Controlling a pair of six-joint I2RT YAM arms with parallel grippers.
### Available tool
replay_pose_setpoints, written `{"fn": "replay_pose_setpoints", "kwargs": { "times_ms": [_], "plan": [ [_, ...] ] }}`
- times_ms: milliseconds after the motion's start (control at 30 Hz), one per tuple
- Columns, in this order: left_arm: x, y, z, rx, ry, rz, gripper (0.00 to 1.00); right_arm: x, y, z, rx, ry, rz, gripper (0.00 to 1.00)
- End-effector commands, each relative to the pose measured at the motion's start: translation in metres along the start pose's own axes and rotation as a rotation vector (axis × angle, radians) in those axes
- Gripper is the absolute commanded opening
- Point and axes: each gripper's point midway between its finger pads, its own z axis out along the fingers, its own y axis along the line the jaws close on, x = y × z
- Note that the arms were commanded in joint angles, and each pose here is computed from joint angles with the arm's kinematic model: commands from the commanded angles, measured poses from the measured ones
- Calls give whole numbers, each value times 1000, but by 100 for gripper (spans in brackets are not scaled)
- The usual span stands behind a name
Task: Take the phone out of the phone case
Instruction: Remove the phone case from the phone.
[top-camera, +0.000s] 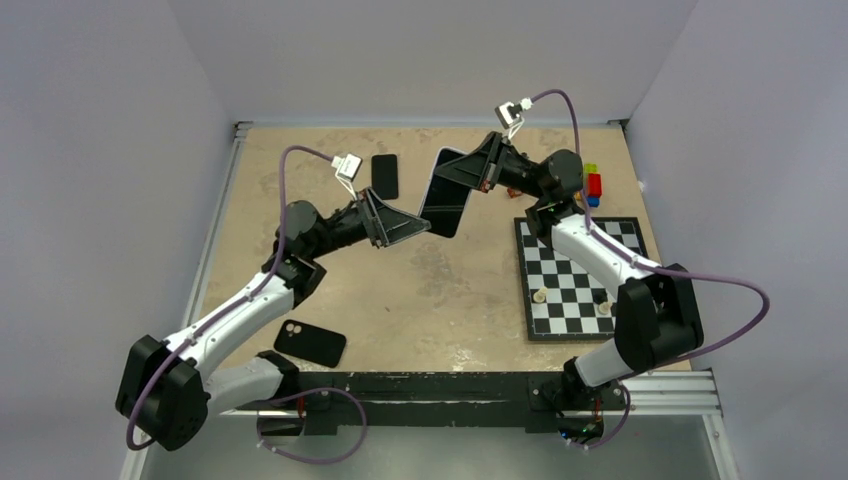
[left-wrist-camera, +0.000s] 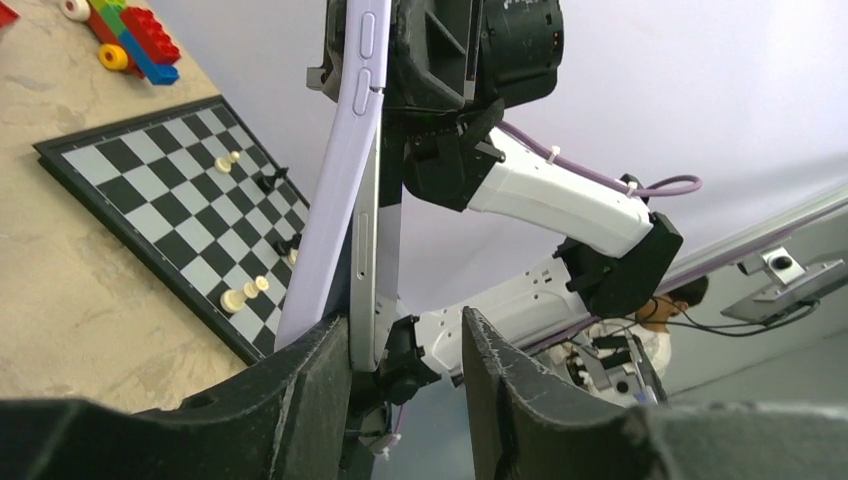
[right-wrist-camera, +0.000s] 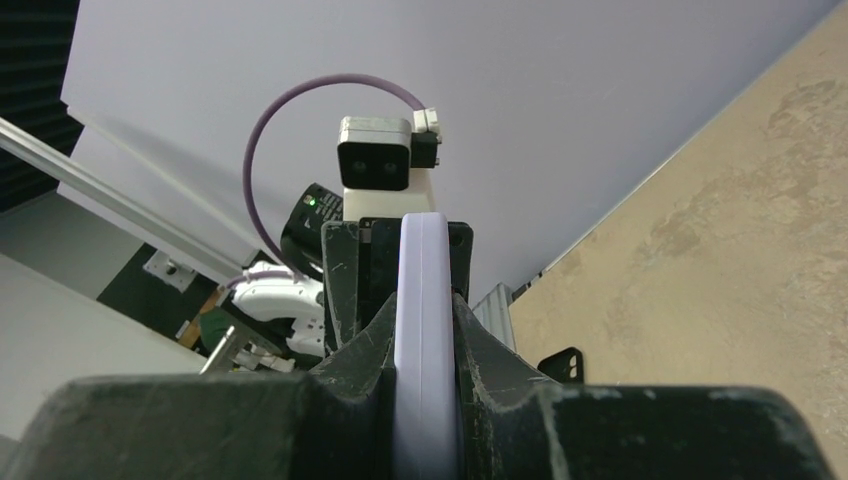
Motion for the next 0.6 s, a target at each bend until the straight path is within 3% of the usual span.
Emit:
{"fn": "replay_pose_setpoints", "kwargs": {
  "times_ms": [0, 133, 300, 567],
  "plan": [
    [-2, -33, 9, 121, 80, 31, 45, 14, 38, 5, -132, 99, -114, 0],
    [1, -35, 12, 127, 138, 38, 38, 23, 36, 1, -109, 140, -144, 0],
    [-3, -33, 16, 133, 102, 17, 30, 21, 39, 0, -93, 115, -156, 0],
    [-6, -26, 26, 81, 37, 17, 30, 27, 49, 15, -125, 88, -129, 0]
  ]
}}
